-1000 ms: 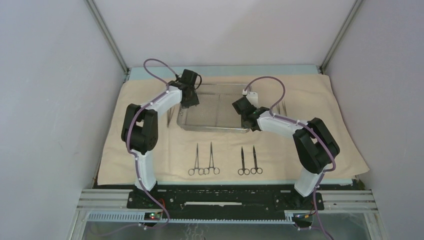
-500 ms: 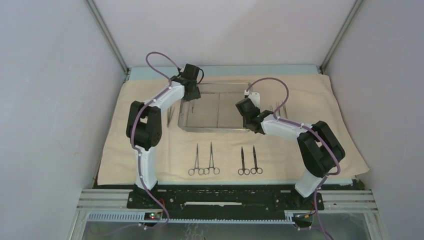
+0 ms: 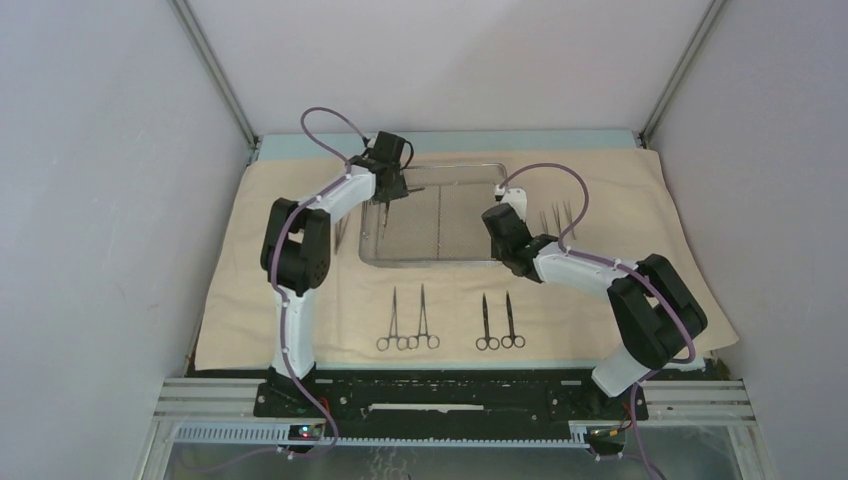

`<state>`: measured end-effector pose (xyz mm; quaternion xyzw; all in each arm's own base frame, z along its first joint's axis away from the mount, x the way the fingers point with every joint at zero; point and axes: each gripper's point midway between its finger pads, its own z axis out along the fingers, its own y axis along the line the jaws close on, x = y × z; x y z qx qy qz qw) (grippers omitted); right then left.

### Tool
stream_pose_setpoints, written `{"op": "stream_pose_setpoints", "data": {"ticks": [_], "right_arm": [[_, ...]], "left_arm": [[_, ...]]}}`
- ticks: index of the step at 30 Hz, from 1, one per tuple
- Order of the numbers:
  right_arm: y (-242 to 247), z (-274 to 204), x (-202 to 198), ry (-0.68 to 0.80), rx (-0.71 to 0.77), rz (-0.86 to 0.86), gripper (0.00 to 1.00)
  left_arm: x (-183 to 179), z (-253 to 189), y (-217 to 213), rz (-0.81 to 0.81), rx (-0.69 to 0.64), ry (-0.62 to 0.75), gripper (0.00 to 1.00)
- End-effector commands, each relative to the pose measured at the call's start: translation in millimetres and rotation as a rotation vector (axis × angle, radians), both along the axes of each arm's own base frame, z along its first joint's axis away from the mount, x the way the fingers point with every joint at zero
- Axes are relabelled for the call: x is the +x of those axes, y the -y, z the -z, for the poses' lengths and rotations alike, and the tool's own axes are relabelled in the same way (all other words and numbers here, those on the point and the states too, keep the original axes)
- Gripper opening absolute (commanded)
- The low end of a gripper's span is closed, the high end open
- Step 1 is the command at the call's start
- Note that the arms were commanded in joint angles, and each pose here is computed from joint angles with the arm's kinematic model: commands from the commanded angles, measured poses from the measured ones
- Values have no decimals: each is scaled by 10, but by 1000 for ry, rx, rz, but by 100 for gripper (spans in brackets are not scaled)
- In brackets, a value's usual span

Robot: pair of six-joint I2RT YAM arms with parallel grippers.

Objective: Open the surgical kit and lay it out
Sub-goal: Adjust the medical item in the container.

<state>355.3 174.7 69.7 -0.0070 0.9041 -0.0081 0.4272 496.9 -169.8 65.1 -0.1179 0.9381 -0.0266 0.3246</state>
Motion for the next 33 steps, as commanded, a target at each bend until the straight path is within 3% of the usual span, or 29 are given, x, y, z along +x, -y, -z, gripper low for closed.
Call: {"op": "stream_pose_setpoints", "data": {"ticks": [1,8,15,23,29,33], "right_arm": [[-162,-883,444,291,216,44,0],[-192,-896,447,279,256,27,0],[-194,-846,479,261,279,20,0],[-150,-887,507,306,305,60,0],[-201,-997,582,373,333,60,0],[-227,-1013,608,381,344,46,0]], "left_arm": [[179,-15,-125,-67,17,35,47],[160,138,-94,-61,17,-15,36],[187,-32,83,1,-26,15,26],[148,-263,57,-20,-29,31,29],[134,-424,103,-51,-82,45,41],[93,-456,34,-53,-28,37,42]]}}
